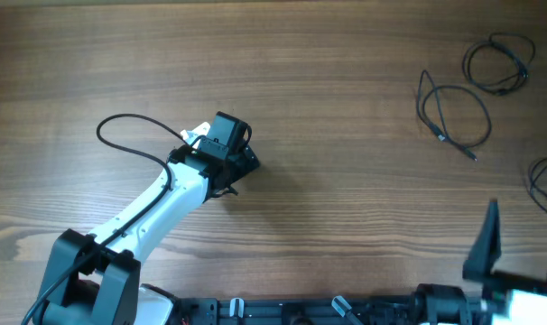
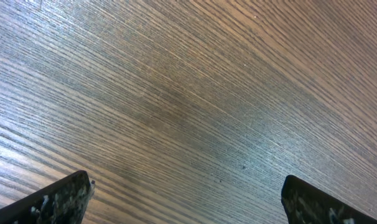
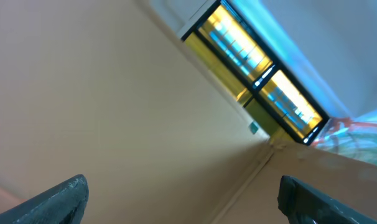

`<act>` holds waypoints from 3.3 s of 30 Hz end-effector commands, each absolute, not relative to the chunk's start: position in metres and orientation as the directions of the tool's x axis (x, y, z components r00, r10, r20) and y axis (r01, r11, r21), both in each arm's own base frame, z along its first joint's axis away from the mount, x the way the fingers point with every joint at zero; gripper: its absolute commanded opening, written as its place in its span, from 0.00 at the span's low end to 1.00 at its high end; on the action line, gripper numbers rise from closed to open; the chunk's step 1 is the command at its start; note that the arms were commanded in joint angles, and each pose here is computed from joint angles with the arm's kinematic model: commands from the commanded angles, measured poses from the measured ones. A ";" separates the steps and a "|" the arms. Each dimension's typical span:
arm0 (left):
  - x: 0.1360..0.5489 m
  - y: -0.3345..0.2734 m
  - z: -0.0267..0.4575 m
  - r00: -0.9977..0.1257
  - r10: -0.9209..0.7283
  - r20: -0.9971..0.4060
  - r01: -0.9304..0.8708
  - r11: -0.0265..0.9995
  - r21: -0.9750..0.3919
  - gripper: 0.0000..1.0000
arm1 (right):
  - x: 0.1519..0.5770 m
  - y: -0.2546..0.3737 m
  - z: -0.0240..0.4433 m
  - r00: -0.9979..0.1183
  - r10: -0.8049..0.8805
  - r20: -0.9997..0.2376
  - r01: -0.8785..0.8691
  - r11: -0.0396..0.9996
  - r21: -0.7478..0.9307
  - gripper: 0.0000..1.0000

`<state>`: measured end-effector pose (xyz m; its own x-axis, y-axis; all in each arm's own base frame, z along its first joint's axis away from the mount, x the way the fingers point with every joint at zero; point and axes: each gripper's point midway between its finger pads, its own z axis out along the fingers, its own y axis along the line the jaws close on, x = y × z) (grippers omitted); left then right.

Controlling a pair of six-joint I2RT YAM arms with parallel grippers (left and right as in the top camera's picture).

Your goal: Untangle cables

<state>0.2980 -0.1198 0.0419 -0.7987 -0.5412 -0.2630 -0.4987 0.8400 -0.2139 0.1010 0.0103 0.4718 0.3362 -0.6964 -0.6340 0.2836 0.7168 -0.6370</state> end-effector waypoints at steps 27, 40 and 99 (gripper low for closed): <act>0.301 -0.117 0.046 -0.785 -0.552 -0.282 -0.508 0.833 -0.218 1.00 | 0.115 0.026 0.427 0.398 -0.038 -0.917 -0.114 0.989 -0.090 1.00; 0.301 -0.117 0.046 -0.785 -0.552 -0.282 -0.508 0.833 -0.218 1.00 | 0.216 0.031 0.290 0.164 0.267 -0.949 -0.246 0.943 0.223 1.00; 0.301 -0.117 0.046 -0.785 -0.552 -0.282 -0.508 0.833 -0.218 1.00 | 0.246 0.012 0.177 0.015 -0.051 -0.999 -0.088 0.995 -0.052 1.00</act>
<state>0.2980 -0.1198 0.0419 -0.7986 -0.5412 -0.2633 -0.4988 0.8400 -0.2137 0.2466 0.0150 0.1740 -0.0254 0.1718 -0.9848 -0.1084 0.9788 0.1735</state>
